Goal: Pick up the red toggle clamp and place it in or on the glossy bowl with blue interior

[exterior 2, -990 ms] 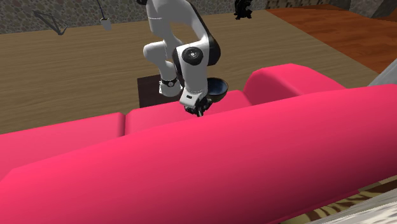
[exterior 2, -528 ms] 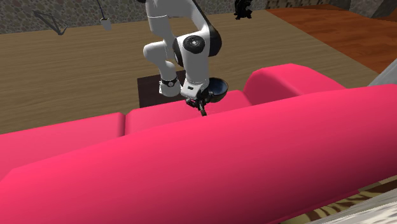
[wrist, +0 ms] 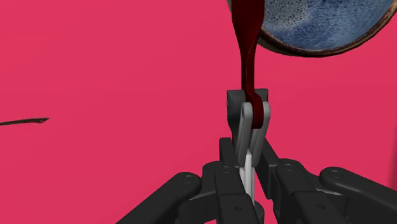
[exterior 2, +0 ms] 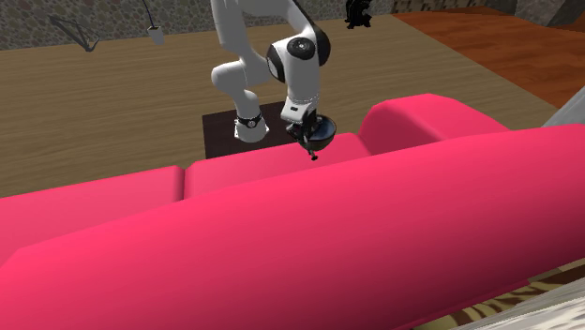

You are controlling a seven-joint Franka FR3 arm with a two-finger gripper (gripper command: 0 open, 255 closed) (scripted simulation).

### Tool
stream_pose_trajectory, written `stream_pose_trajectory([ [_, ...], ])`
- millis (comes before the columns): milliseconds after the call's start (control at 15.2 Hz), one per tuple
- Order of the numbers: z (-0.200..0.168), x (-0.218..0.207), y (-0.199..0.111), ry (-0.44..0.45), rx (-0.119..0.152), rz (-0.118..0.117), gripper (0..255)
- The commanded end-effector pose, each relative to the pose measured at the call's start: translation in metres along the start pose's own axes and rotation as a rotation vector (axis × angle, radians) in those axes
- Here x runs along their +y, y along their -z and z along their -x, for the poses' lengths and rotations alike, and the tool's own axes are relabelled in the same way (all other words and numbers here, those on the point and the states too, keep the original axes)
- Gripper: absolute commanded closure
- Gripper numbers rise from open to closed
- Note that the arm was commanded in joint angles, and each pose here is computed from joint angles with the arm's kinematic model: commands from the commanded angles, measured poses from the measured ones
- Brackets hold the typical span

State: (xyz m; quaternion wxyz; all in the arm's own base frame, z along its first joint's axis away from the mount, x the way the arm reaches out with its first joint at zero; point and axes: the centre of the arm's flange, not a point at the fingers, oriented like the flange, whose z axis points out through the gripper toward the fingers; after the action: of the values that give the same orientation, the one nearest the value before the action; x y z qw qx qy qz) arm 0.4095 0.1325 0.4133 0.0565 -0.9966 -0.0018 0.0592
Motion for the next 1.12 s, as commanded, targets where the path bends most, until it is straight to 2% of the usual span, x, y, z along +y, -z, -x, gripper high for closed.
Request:
stream_pose_trajectory([
  [0,0.023,-0.016,-0.004,-0.001,0.0,0.0,255],
  [726,0.141,-0.105,-0.031,-0.001,0.0,0.0,255],
  [1056,0.138,-0.102,-0.057,-0.001,0.0,0.0,255],
])
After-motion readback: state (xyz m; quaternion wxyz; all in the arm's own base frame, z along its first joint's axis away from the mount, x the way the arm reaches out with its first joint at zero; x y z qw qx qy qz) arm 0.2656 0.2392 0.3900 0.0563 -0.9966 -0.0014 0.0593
